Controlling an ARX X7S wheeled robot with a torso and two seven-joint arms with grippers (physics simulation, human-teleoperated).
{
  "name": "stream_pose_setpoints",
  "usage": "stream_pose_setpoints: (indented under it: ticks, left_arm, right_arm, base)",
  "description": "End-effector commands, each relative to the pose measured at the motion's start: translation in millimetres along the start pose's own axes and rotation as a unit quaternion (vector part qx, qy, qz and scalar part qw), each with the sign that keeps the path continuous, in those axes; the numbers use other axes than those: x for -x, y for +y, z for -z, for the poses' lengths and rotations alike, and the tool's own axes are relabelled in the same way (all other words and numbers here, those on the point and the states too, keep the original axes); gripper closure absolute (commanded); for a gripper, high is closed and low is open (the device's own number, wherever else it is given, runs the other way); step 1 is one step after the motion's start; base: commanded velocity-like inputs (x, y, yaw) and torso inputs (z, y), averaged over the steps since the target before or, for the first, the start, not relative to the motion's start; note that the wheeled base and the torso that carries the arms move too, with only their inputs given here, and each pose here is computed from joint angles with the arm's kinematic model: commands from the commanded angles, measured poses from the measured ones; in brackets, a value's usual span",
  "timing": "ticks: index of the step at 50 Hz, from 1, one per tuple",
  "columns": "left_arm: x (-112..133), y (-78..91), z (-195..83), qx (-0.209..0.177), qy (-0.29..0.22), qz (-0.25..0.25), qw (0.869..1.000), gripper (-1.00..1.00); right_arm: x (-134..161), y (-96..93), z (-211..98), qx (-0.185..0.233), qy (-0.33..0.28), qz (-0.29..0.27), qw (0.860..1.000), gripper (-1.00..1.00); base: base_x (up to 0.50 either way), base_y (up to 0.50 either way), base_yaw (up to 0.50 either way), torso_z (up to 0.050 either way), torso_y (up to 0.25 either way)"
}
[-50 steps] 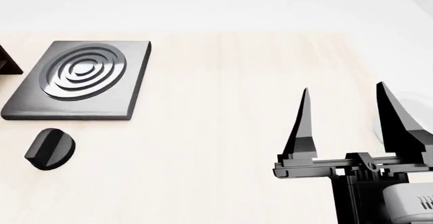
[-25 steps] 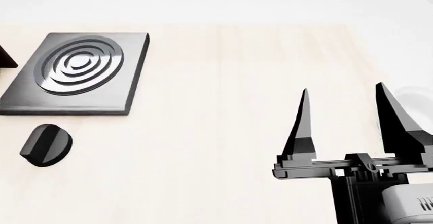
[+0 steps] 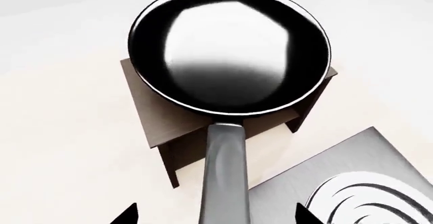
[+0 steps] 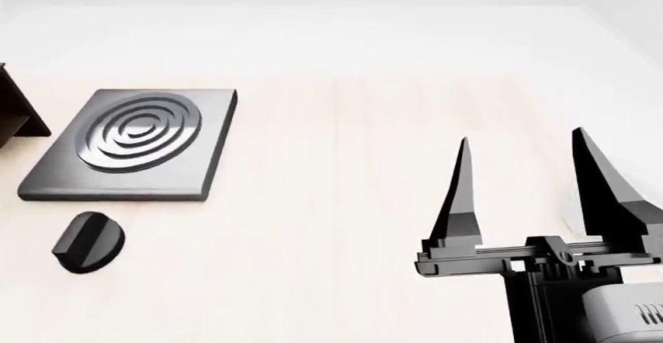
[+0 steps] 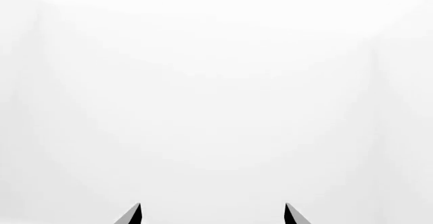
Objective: Put the frying pan on top of the cabinet.
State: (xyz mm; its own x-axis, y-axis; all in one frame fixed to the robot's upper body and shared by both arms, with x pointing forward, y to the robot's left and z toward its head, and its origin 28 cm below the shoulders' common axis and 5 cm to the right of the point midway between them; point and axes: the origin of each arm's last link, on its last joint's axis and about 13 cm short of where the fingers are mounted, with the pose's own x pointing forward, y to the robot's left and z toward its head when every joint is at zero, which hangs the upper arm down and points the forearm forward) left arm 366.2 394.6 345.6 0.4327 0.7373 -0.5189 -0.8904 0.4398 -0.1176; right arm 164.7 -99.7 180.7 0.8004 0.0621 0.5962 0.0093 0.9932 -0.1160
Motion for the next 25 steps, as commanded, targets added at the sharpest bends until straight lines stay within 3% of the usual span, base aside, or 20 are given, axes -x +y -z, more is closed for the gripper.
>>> stream_pose_setpoints:
  ticks: [1,3,7,12,13,15,17,20,21,23,25]
  left_arm:
    - [5,-6.5,-4,-0.005,-0.039,0.030,0.999,-1.00]
    - [7,-8.4,-3,-0.009,-0.045,0.019,0.999,-1.00]
    - [21,-21.4,-10,-0.018,-0.098,0.049,0.994,-1.00]
    - [48,-43.7,-13,-0.049,-0.153,0.152,0.975,-1.00]
    - [54,-50.3,-9,-0.063,-0.168,0.191,0.965,-1.00]
    - [40,-52.3,47,-0.141,-0.076,0.219,0.963,-1.00]
    - [42,-42.0,91,-0.189,0.018,0.276,0.942,-1.00]
    - [67,-18.7,110,-0.180,0.003,0.368,0.912,-1.00]
    - [77,-9.2,113,-0.161,-0.024,0.407,0.899,-1.00]
    - [99,18.0,114,-0.135,-0.133,0.422,0.887,-1.00]
    - [128,48.5,126,-0.116,-0.234,0.456,0.851,-1.00]
  right_arm:
    - [0,0.0,0,0.000,0.000,-0.001,1.000,-1.00]
    - [0,0.0,0,0.000,0.001,-0.001,1.000,-1.00]
    - [-1,0.0,1,0.001,0.001,-0.001,1.000,-1.00]
    - [-1,0.0,2,0.000,0.002,0.000,1.000,-1.00]
    - [0,-0.1,2,0.001,0.003,0.001,1.000,-1.00]
    - [0,-0.4,3,0.001,0.005,0.001,1.000,-1.00]
    - [0,-0.5,4,0.002,0.008,0.001,1.000,-1.00]
    - [0,-0.4,5,0.003,0.012,0.000,1.000,-1.00]
    - [0,-0.4,6,0.004,0.013,0.000,1.000,-1.00]
    - [0,-0.4,6,0.005,0.014,-0.001,1.000,-1.00]
    - [-1,-0.4,7,0.007,0.018,-0.001,1.000,-1.00]
  base:
    - [0.00,0.00,0.00,0.000,0.250]
    - [0.00,0.00,0.00,0.000,0.125]
    - [0.00,0.00,0.00,0.000,0.000]
    - [0.00,0.00,0.00,0.000,0.000]
    - [0.00,0.00,0.00,0.000,0.000]
    - [0.00,0.00,0.00,0.000,0.000]
    - [0.00,0.00,0.00,0.000,0.000]
    - [0.00,0.00,0.00,0.000,0.000]
    - [0.00,0.00,0.00,0.000,0.000]
    - [0.00,0.00,0.00,0.000,0.000]
    - [0.00,0.00,0.00,0.000,0.000]
